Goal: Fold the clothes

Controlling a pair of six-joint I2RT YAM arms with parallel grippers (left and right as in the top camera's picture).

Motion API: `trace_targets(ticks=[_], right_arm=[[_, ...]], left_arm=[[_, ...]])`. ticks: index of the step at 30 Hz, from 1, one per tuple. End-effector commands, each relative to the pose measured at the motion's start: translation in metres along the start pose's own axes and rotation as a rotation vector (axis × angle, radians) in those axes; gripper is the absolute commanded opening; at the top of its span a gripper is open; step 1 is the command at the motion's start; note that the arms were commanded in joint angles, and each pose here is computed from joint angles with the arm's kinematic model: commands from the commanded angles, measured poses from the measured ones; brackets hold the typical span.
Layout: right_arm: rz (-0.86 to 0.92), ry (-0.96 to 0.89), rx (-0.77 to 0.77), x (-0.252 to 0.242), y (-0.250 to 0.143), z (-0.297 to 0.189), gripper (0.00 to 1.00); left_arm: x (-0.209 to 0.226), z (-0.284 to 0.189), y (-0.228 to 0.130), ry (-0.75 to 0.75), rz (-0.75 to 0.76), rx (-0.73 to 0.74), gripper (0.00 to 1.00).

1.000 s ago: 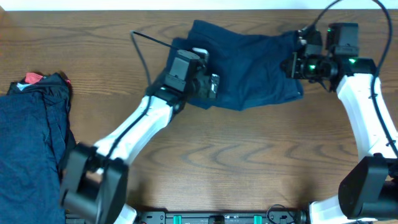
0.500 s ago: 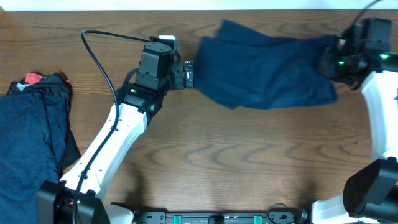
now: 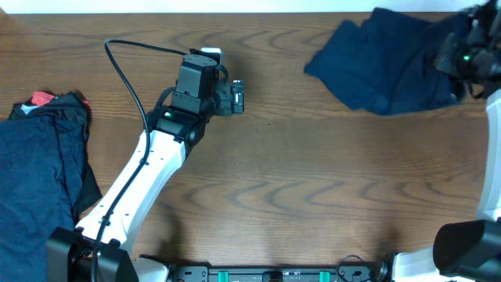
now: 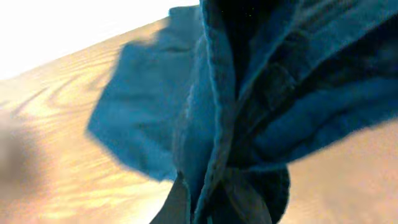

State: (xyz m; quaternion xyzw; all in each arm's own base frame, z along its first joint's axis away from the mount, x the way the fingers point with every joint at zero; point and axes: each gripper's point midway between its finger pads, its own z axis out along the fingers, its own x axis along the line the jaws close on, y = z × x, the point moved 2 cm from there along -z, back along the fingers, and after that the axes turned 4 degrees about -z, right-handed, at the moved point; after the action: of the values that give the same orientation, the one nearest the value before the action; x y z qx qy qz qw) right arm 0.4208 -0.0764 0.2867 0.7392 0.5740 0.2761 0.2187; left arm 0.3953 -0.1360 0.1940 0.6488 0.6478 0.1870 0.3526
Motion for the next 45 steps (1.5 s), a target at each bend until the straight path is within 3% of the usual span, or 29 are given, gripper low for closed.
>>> trace_targets(ticks=[1,11,16,19,23,30,37,41,45], right_arm=[[-0.131,0.156,-0.003,0.052,-0.002,-0.012,0.01],[-0.176,0.253,0.019,0.092,-0.01,-0.013,0.01],[-0.03,0.119,0.082,0.074,-0.022,-0.009,0.01],[-0.14,0.195,0.119,0.088,-0.033,-0.011,0.01],[-0.201,0.238,0.221,0.107,-0.059,-0.008,0.01],[-0.062,0.055,0.377,0.111,-0.123,0.03,0.01],[-0.01,0.043,0.542,0.119,-0.211,0.067,0.01],[0.133,-0.144,0.541,0.088,-0.242,0.083,0.01],[0.277,-0.274,0.506,0.053,-0.241,0.089,0.01]], left_arm=[[0.0,0.001,0.001,0.008,-0.024,-0.001,0.98],[0.001,0.007,-0.004,0.009,-0.024,0.02,0.98],[-0.008,0.024,-0.016,-0.053,-0.024,0.076,0.98],[-0.016,0.033,-0.022,-0.108,-0.026,0.102,0.98],[-0.019,0.048,-0.027,-0.131,-0.027,0.118,0.98],[-0.022,0.057,-0.017,-0.147,-0.024,0.065,0.98],[-0.019,0.058,-0.009,-0.125,-0.024,0.025,0.98],[-0.018,0.058,-0.009,-0.121,-0.02,0.027,0.98],[-0.018,0.058,-0.014,-0.116,-0.02,0.045,0.98]])
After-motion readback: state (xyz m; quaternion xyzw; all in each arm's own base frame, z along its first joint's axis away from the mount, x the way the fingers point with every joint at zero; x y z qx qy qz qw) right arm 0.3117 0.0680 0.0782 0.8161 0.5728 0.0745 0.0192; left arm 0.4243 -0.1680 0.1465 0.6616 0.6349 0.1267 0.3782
